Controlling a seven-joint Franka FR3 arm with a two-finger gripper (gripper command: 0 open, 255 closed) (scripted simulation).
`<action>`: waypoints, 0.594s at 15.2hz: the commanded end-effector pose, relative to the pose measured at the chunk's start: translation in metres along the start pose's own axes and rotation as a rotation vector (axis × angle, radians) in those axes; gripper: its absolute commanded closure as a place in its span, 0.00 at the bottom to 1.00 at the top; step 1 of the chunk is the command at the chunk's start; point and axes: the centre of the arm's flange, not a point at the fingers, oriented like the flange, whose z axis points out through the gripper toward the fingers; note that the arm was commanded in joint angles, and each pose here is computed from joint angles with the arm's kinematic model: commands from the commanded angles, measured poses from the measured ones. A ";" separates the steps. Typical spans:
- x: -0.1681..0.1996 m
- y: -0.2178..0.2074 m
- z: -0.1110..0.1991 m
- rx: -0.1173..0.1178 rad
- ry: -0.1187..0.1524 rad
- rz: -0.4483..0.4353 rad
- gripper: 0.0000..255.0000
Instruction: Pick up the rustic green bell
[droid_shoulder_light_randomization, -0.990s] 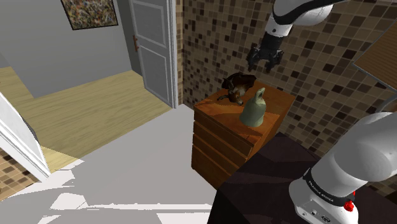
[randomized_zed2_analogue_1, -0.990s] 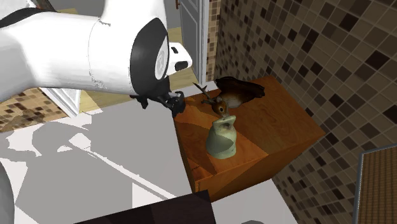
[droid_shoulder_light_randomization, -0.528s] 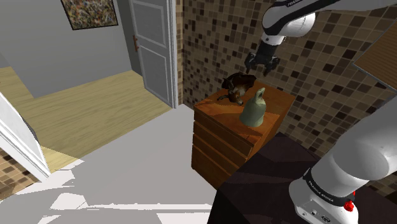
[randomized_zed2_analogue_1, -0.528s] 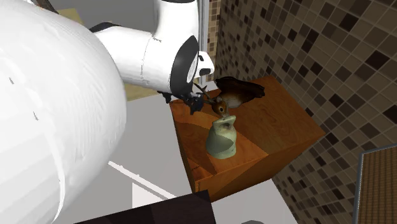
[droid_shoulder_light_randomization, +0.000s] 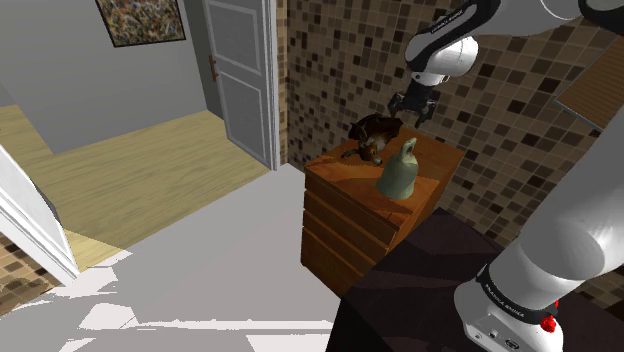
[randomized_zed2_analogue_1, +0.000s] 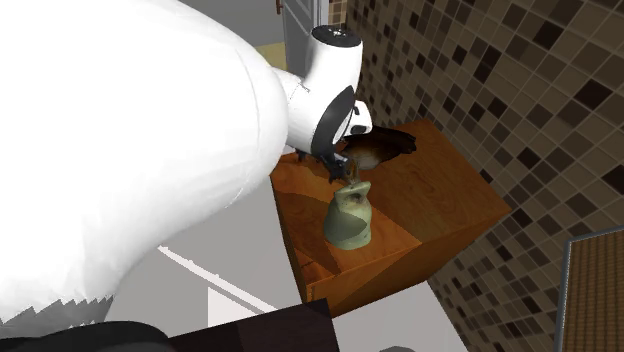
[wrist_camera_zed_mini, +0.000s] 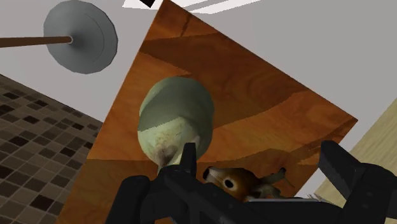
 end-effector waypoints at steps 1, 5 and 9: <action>0.021 0.015 0.015 0.001 0.004 0.049 0.00; 0.056 0.042 0.045 0.003 0.009 0.144 0.00; 0.088 0.071 0.074 0.006 0.014 0.239 0.00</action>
